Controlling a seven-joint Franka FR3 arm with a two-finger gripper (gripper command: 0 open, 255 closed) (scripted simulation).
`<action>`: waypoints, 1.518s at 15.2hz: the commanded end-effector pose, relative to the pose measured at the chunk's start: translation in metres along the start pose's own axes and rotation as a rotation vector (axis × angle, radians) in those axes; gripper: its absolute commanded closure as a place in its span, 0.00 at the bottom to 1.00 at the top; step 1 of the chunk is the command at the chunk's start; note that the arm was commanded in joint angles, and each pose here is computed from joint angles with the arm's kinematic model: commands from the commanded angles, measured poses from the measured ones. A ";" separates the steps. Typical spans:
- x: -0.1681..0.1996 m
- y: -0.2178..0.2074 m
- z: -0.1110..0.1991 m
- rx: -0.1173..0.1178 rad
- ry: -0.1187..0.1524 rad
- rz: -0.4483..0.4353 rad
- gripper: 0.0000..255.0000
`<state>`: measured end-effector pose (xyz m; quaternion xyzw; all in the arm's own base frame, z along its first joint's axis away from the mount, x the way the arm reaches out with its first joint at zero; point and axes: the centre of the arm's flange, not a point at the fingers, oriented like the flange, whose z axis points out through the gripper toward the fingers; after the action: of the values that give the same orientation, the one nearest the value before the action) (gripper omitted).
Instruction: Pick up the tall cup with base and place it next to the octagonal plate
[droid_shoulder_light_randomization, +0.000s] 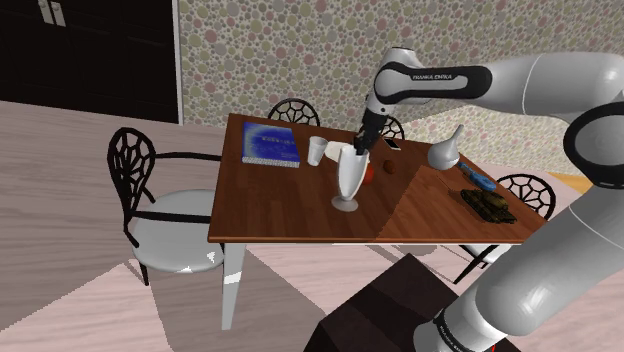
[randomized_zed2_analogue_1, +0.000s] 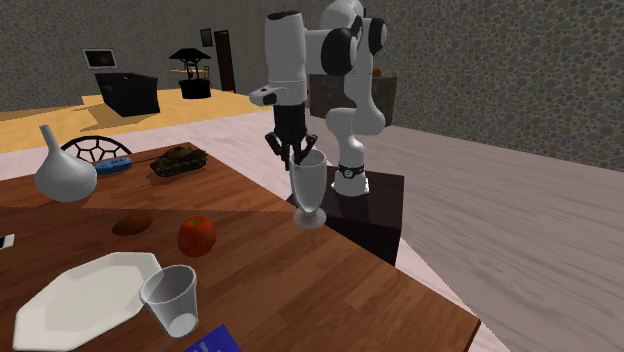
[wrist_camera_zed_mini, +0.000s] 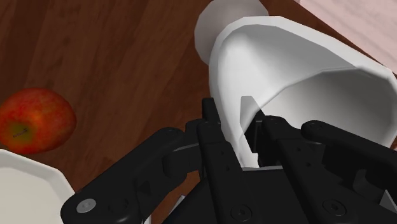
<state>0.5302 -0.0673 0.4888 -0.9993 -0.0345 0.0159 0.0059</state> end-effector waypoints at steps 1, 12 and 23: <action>0.001 0.001 -0.011 0.000 0.000 0.000 1.00; -0.001 0.000 -0.069 0.000 0.000 0.000 1.00; -0.002 -0.001 -0.127 0.000 0.000 0.000 1.00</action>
<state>0.5326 -0.0682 0.6093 -0.9993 -0.0346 0.0159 0.0058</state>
